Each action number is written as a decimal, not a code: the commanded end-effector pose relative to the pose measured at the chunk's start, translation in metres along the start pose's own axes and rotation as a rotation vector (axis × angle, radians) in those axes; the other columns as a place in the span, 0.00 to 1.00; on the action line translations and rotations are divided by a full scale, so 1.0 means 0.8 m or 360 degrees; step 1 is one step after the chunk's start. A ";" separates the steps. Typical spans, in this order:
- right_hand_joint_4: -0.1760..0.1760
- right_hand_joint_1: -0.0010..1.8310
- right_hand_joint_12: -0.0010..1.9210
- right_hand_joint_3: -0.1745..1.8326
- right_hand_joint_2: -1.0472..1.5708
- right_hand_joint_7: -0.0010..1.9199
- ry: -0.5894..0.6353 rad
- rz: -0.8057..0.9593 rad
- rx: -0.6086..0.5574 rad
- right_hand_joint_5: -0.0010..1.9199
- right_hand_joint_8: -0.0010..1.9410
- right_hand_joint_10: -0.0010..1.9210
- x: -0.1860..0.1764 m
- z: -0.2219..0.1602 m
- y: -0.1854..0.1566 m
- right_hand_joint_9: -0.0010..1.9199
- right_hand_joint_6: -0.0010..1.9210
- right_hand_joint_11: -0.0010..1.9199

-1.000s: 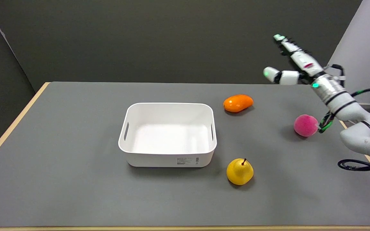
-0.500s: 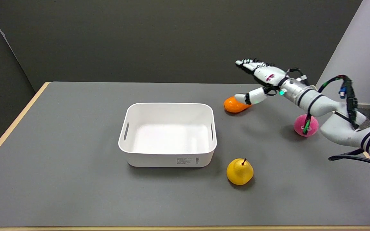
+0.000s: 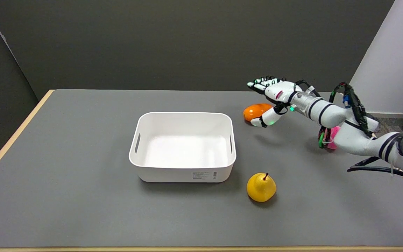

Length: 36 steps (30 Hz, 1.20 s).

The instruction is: Pick up mango.

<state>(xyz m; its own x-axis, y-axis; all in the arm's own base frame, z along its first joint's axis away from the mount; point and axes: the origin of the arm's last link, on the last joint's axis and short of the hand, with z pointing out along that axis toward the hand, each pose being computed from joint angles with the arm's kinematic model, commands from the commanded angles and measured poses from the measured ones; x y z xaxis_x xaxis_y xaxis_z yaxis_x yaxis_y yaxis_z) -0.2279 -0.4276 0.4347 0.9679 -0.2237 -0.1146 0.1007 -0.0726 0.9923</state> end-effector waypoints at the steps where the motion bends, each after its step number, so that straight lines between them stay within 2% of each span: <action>1: 0.69 0.29 0.25 0.42 0.60 0.00 -0.0143 -0.0184 -0.0049 0.00 0.00 0.00 -0.020 0.028 0.002 0.00 0.00 0.00; 3: 0.68 0.29 0.25 0.42 0.60 0.00 -0.0141 -0.0161 -0.0049 0.00 0.00 0.00 -0.023 0.030 0.004 0.00 0.00 0.00; 5: 0.66 0.30 0.23 0.48 0.59 0.00 -0.0140 -0.0142 -0.0049 0.00 0.00 0.00 -0.025 0.031 0.006 0.00 0.00 0.00; 8: 0.63 0.30 0.23 0.43 0.61 0.00 -0.0143 -0.0117 -0.0048 0.00 0.00 0.00 -0.030 0.031 0.009 0.00 0.00 0.00; 14: 0.59 0.29 0.23 0.47 0.62 0.00 -0.0133 -0.0093 -0.0030 0.00 0.00 0.01 -0.036 0.034 0.006 0.00 0.00 0.00; 16: 0.58 0.28 0.31 0.58 0.64 0.00 -0.0133 -0.0079 -0.0026 0.00 0.01 0.15 -0.038 0.036 0.004 0.00 0.00 0.00; 18: 0.61 0.30 0.38 0.59 0.66 0.04 -0.0138 -0.0074 -0.0028 0.02 0.13 0.26 -0.041 0.037 0.003 0.04 0.08 0.00; 21: 0.64 0.34 0.44 0.55 0.70 0.11 -0.0145 -0.0070 -0.0023 0.06 0.17 0.30 -0.044 0.037 0.001 0.11 0.20 0.01; 22: 0.66 0.34 0.46 0.58 0.69 0.15 -0.0145 -0.0068 -0.0022 0.08 0.22 0.34 -0.045 0.037 0.000 0.14 0.27 0.02; 24: 0.65 0.37 0.51 0.54 0.71 0.19 -0.0149 -0.0062 -0.0022 0.10 0.28 0.38 -0.046 0.037 -0.002 0.16 0.41 0.03; 26: 0.65 0.39 0.54 0.52 0.72 0.22 -0.0151 -0.0056 -0.0017 0.11 0.33 0.40 -0.048 0.038 -0.005 0.18 0.50 0.04; 27: 0.65 0.40 0.56 0.52 0.73 0.24 -0.0150 -0.0053 -0.0014 0.12 0.38 0.42 -0.048 0.038 -0.006 0.20 0.54 0.05; 28: 0.65 0.42 0.62 0.51 0.73 0.27 -0.0148 -0.0050 -0.0013 0.14 0.45 0.47 -0.047 0.039 -0.008 0.23 0.60 0.08; 29: 0.64 0.43 0.67 0.48 0.75 0.30 -0.0146 -0.0045 -0.0010 0.17 0.51 0.52 -0.047 0.039 -0.009 0.26 0.67 0.10; 31: 0.54 0.44 0.71 0.24 0.89 0.32 -0.0145 -0.0040 -0.0006 0.24 0.52 0.52 -0.048 0.039 -0.011 0.28 0.92 0.12; 33: 0.71 0.44 0.83 0.24 0.88 0.32 -0.0139 -0.0029 -0.0003 0.27 0.63 0.60 -0.047 0.040 -0.014 0.31 0.89 0.12; 34: 0.70 0.44 0.86 0.24 0.87 0.33 -0.0133 -0.0021 -0.0002 0.27 0.65 0.61 -0.046 0.040 -0.015 0.32 0.89 0.12; 35: 0.62 0.44 0.86 0.25 0.88 0.34 -0.0129 -0.0015 -0.0001 0.27 0.64 0.60 -0.046 0.040 -0.016 0.33 0.90 0.12; 36: 0.66 0.44 0.88 0.25 0.87 0.34 -0.0120 -0.0009 0.0000 0.27 0.66 0.61 -0.044 0.040 -0.016 0.34 0.89 0.12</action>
<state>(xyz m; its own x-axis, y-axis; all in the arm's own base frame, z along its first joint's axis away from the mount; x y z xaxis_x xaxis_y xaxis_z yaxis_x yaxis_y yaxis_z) -0.2650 -0.4480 0.4346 0.9416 -0.2998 -0.1536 0.1386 -0.0706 0.9878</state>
